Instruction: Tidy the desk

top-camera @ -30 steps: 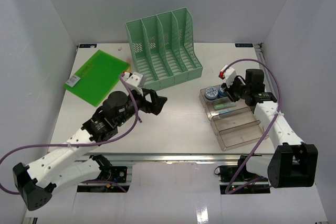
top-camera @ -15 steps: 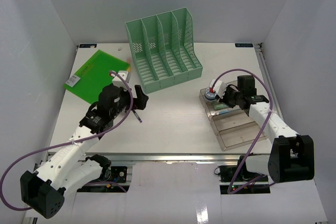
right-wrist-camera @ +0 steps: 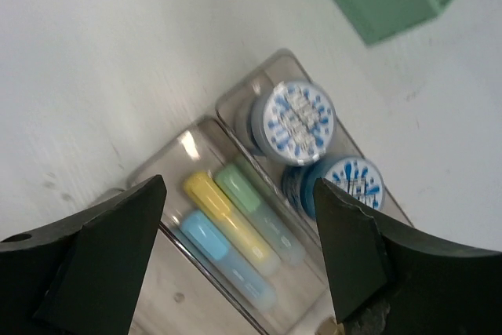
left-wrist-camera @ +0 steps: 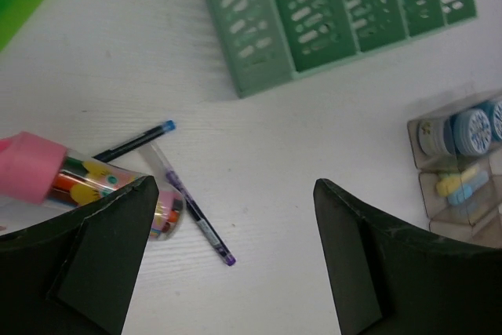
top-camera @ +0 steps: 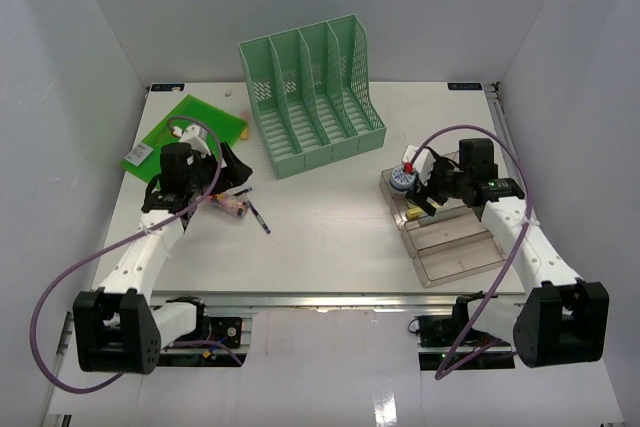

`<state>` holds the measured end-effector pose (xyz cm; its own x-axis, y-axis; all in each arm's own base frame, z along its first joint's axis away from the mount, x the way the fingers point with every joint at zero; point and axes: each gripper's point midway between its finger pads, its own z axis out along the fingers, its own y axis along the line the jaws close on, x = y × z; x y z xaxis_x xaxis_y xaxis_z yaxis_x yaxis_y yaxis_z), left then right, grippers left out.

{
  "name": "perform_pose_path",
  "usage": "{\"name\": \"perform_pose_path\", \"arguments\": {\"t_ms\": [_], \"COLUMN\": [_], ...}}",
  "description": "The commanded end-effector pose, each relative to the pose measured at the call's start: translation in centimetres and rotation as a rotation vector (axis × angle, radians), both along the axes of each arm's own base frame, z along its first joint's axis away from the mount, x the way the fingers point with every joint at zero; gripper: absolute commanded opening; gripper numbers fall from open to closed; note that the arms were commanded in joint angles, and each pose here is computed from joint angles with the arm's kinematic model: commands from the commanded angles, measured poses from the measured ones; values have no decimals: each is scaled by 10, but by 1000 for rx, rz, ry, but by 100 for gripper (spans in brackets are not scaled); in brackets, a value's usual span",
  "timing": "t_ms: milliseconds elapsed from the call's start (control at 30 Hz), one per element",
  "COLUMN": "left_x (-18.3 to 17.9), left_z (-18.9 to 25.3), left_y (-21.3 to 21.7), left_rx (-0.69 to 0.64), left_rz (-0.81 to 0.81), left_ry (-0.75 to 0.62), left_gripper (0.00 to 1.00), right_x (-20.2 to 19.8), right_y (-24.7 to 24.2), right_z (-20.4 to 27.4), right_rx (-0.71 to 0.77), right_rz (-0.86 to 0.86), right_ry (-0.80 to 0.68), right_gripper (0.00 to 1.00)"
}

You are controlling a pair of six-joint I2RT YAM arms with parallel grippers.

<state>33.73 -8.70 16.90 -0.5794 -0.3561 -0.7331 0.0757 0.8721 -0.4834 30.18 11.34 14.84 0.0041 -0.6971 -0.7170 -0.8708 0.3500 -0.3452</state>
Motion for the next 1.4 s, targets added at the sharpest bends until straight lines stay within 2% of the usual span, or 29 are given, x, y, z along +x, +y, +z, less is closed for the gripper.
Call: {"name": "perform_pose_path", "arguments": {"t_ms": [0, 233, 500, 633, 1000, 1367], "left_x": [39, 93, 137, 157, 209, 235], "left_z": [0, -50, -87, -114, -138, -152], "left_y": [19, 7, 10, 21, 26, 40], "left_rx": [-70, -121, -71, 6, 167, 254], "left_rz": [22, -78, -71, 4, 61, 112], "left_ry": [27, 175, 239, 270, 223, 201], "left_gripper": [86, 73, 77, 78, 80, 77], "right_x": [-73, -81, -78, -79, -75, -74], "right_y": [62, 45, 38, 38, 35, 35], "right_z": [62, 59, 64, 65, 61, 61], "right_rx": [405, 538, 587, 594, 596, 603], "right_rz": [265, 255, 221, 222, 200, 196], "right_ry": [168, 171, 199, 204, 221, 235], "right_gripper": [82, 82, 81, 82, 82, 82]}}
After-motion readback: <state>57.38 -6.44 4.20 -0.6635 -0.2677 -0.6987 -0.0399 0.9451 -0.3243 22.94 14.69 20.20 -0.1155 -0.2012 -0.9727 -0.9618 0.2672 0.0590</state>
